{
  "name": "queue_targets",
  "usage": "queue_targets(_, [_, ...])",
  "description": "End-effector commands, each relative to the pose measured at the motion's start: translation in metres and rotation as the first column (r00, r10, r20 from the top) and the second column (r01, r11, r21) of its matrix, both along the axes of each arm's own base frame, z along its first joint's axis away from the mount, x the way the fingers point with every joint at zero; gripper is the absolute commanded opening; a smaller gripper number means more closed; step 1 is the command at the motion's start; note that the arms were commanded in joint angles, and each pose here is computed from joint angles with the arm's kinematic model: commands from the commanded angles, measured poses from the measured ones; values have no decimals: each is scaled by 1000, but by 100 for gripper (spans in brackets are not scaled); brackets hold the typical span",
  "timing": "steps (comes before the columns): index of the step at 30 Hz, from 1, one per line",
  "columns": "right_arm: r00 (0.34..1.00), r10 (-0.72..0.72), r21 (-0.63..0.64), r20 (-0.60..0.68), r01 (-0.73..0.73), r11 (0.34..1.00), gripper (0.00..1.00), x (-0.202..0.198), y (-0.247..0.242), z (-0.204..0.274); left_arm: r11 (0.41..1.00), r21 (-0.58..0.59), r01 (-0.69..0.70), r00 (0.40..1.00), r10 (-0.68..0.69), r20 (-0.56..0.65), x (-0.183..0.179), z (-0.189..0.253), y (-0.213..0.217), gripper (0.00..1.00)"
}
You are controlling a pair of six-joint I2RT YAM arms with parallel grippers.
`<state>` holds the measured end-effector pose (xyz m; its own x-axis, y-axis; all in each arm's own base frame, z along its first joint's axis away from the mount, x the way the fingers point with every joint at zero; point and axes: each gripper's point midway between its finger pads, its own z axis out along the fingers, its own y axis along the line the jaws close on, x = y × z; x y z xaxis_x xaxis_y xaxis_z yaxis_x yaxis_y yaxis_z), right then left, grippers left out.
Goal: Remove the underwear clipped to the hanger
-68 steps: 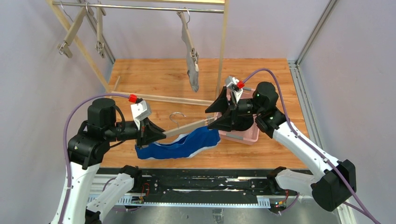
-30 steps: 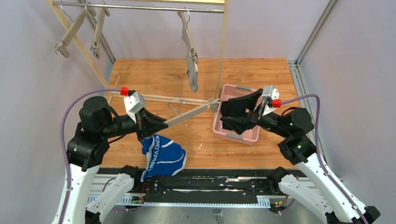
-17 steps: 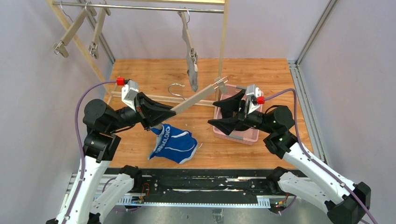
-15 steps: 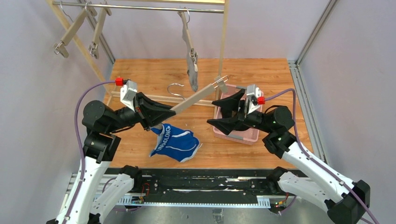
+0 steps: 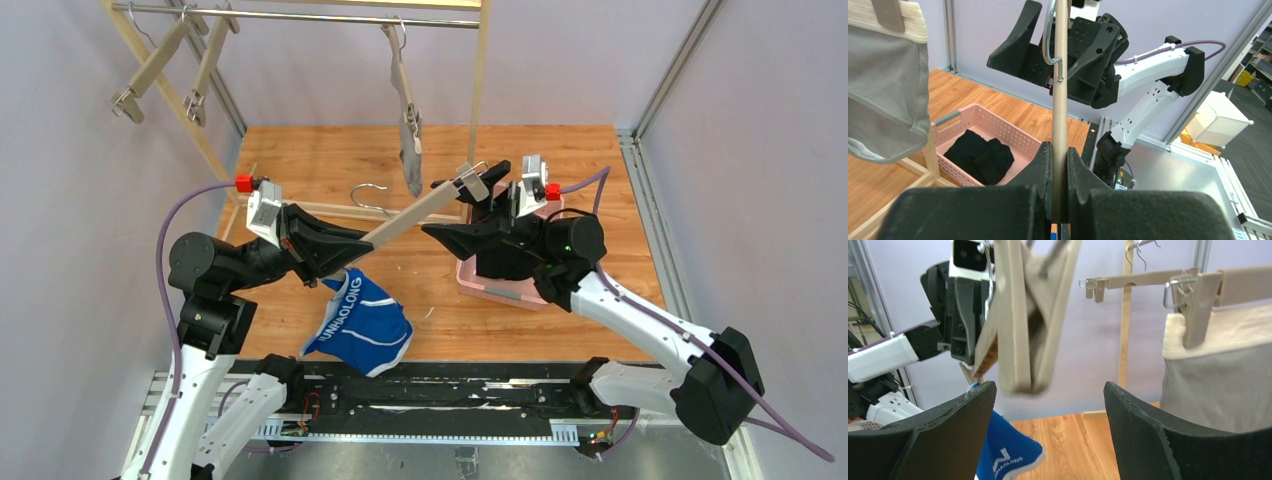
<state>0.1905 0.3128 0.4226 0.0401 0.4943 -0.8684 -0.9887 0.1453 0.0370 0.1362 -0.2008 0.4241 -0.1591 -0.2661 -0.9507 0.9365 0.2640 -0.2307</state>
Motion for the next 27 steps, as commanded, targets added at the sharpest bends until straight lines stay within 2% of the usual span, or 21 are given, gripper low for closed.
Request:
queue_targets(1, [992, 60, 129, 115, -75, 989, 81, -22, 0, 47, 1000, -15, -1, 1000, 1, 31, -1, 2, 0, 0])
queue_targets(11, [988, 98, 165, 119, -117, 979, 79, -20, 12, 59, 999, -25, -31, 999, 32, 40, 12, -1, -1, 0])
queue_targets(19, [987, 130, 152, 91, -142, 978, 66, -15, 25, 56, 997, -53, -47, 998, 49, 44, 18, 3, -1, 0])
queue_targets(27, [987, 134, 157, 94, -148, 976, 64, -14, 28, 57, 995, -84, -44, 997, 49, 53, 20, 9, -2, 0])
